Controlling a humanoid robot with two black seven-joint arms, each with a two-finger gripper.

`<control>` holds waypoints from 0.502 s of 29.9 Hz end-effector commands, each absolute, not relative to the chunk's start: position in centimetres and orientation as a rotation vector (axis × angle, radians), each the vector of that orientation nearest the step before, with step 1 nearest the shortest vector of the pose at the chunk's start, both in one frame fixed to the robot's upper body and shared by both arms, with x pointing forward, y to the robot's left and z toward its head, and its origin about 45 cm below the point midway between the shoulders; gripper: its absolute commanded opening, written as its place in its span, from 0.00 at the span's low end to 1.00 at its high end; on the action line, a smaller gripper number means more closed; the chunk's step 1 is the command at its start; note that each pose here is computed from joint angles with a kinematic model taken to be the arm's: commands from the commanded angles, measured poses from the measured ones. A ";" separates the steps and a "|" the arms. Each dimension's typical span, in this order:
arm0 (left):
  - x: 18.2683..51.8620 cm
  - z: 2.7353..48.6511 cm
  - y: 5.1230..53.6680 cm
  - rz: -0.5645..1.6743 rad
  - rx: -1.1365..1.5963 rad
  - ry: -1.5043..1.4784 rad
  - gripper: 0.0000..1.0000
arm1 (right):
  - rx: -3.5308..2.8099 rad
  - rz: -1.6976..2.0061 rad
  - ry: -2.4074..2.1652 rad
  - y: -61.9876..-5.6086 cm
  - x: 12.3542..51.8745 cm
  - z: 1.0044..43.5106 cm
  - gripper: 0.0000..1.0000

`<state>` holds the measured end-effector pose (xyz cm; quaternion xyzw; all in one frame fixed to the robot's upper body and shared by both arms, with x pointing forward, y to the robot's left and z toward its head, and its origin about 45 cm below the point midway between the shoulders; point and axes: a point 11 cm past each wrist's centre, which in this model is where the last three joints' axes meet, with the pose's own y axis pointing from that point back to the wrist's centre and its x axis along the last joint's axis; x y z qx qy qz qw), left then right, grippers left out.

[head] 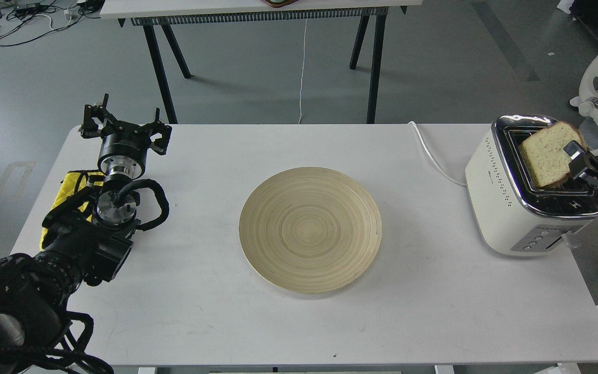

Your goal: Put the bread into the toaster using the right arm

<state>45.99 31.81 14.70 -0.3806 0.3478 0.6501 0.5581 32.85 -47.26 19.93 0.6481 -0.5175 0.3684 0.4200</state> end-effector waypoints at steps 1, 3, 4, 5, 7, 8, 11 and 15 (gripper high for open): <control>46.0 14.7 31.8 1.534 -0.898 0.820 1.00 | 1.632 0.935 -1.307 -46.8 33.4 20.1 0.67; 46.0 14.7 31.8 1.534 -0.898 0.820 1.00 | 1.636 0.938 -1.311 -46.6 33.6 20.3 0.77; 46.0 14.7 31.8 1.534 -0.898 0.820 1.00 | 1.637 0.939 -1.319 -46.6 33.7 20.5 0.83; 46.0 14.7 31.8 1.534 -0.898 0.820 1.00 | 1.643 0.941 -1.323 -46.4 33.8 20.6 0.88; 46.0 14.7 31.8 1.534 -0.898 0.820 1.00 | 1.645 0.949 -1.330 -46.3 34.0 20.9 0.98; 46.0 14.7 31.8 1.534 -0.898 0.820 1.00 | 1.644 0.956 -1.331 -46.3 34.1 21.3 0.98; 46.0 14.7 31.8 1.534 -0.898 0.820 1.00 | 1.637 0.978 -1.335 -46.6 34.1 22.5 0.98; 46.0 14.7 31.8 1.534 -0.898 0.820 1.00 | 1.691 1.034 -1.367 -45.1 34.3 25.7 0.98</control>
